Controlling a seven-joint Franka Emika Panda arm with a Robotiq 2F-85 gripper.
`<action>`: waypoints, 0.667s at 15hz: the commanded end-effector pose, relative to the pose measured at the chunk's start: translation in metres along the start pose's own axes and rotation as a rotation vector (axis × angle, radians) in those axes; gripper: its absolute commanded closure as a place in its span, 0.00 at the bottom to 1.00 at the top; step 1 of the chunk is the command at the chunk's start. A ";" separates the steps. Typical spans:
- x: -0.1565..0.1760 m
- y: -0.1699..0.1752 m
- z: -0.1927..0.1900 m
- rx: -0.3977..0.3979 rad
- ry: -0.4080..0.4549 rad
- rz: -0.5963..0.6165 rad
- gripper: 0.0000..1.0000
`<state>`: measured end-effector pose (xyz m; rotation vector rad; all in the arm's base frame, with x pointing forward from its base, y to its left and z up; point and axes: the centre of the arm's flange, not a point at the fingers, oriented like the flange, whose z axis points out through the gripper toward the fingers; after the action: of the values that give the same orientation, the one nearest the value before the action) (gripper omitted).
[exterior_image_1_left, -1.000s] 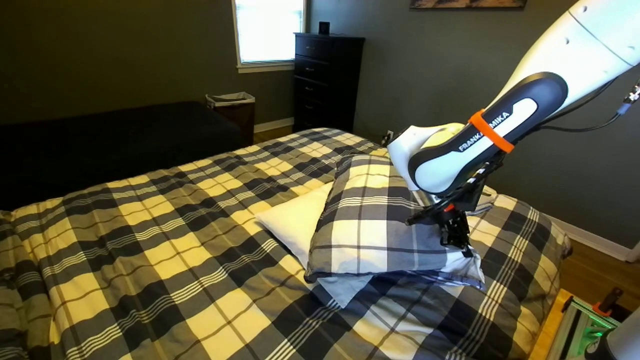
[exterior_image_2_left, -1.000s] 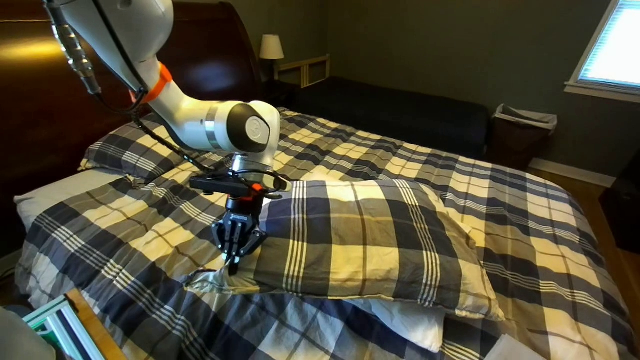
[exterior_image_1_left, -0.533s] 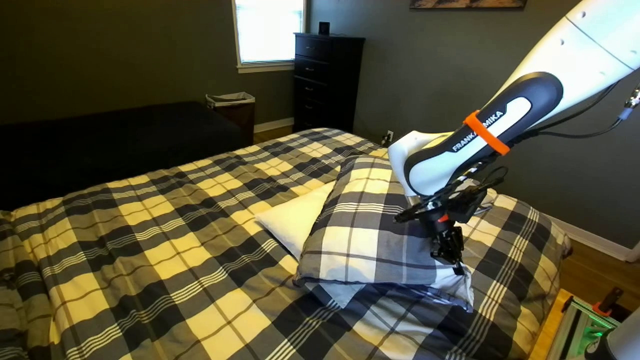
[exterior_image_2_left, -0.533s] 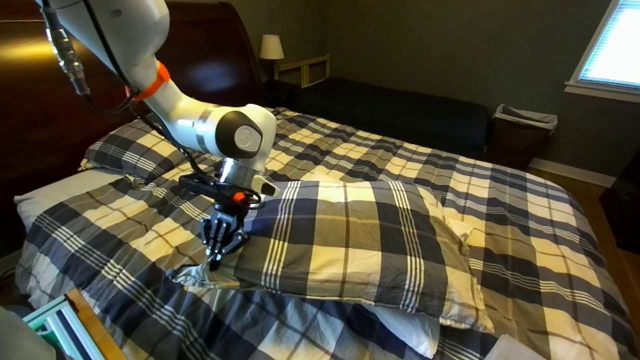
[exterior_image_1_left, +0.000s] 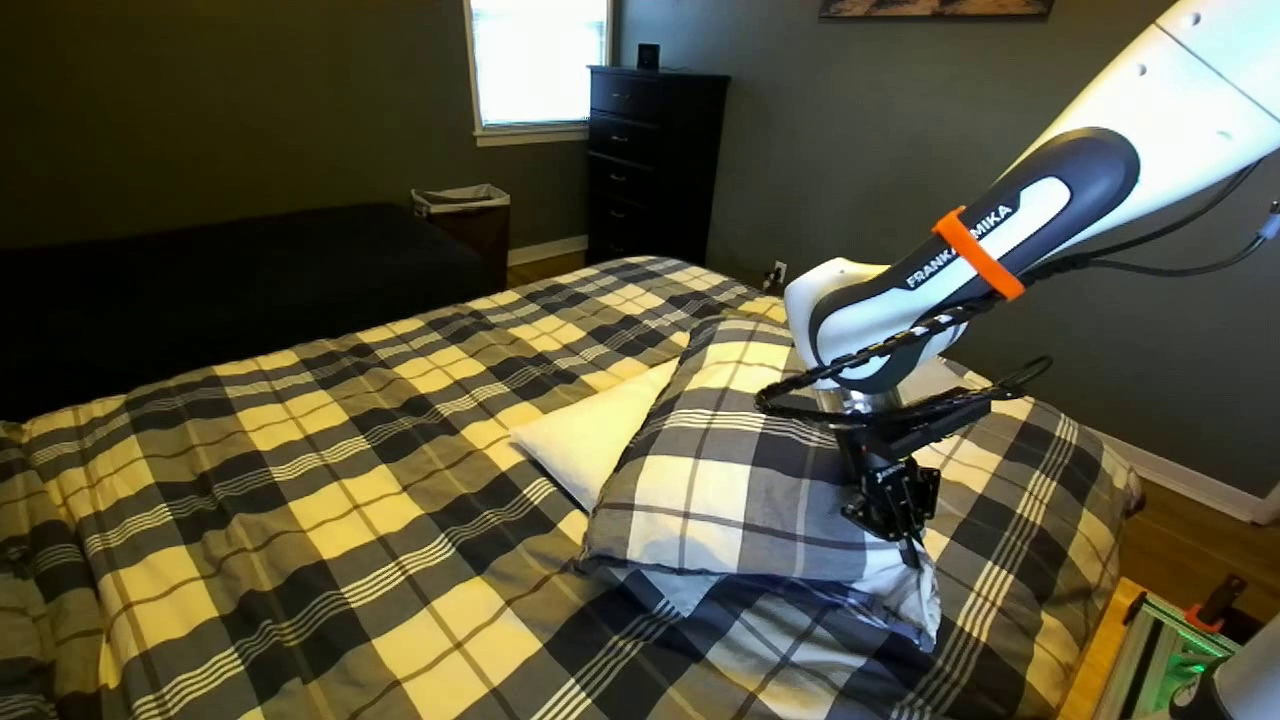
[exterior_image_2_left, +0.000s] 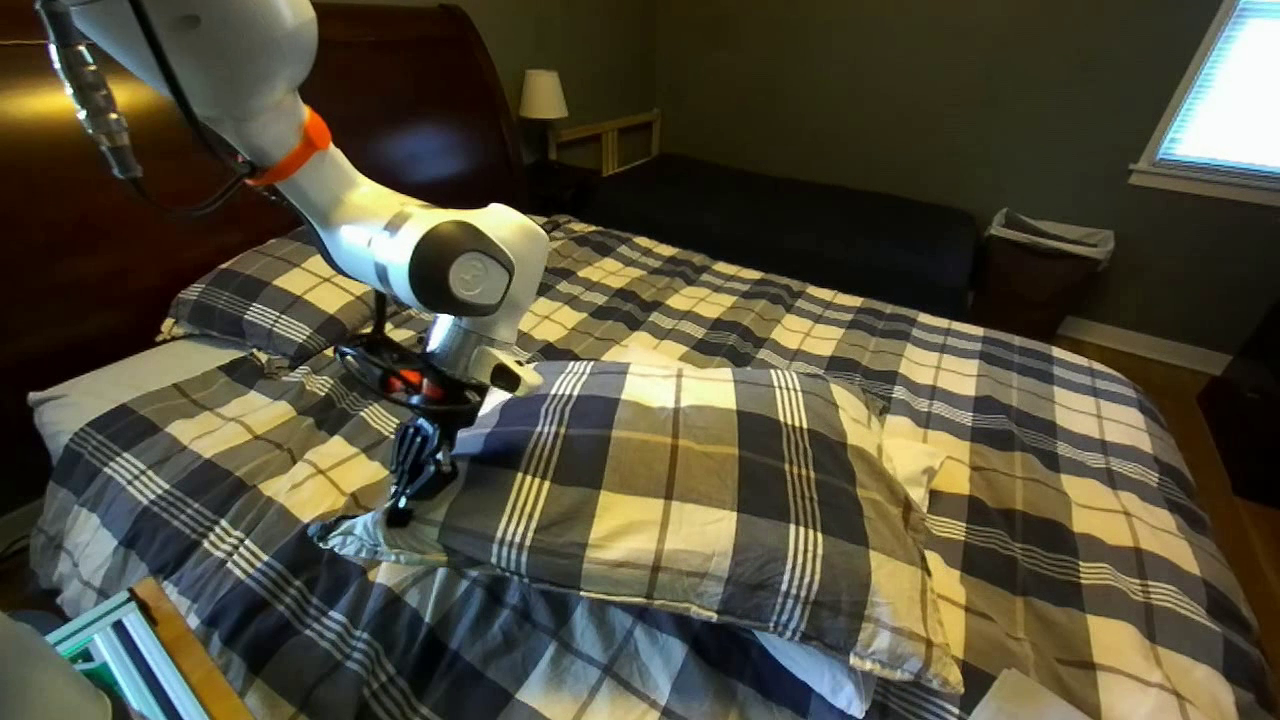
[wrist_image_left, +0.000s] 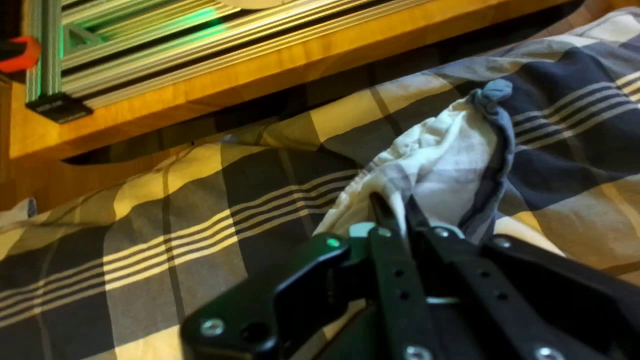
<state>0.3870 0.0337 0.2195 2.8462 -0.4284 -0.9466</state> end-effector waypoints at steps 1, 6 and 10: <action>-0.042 -0.011 0.007 0.044 -0.008 0.172 0.98; -0.065 -0.017 0.011 -0.014 0.017 0.262 0.98; -0.082 -0.025 0.021 -0.024 0.036 0.304 0.98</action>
<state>0.3478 0.0680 0.2357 2.6905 -0.7658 -0.8537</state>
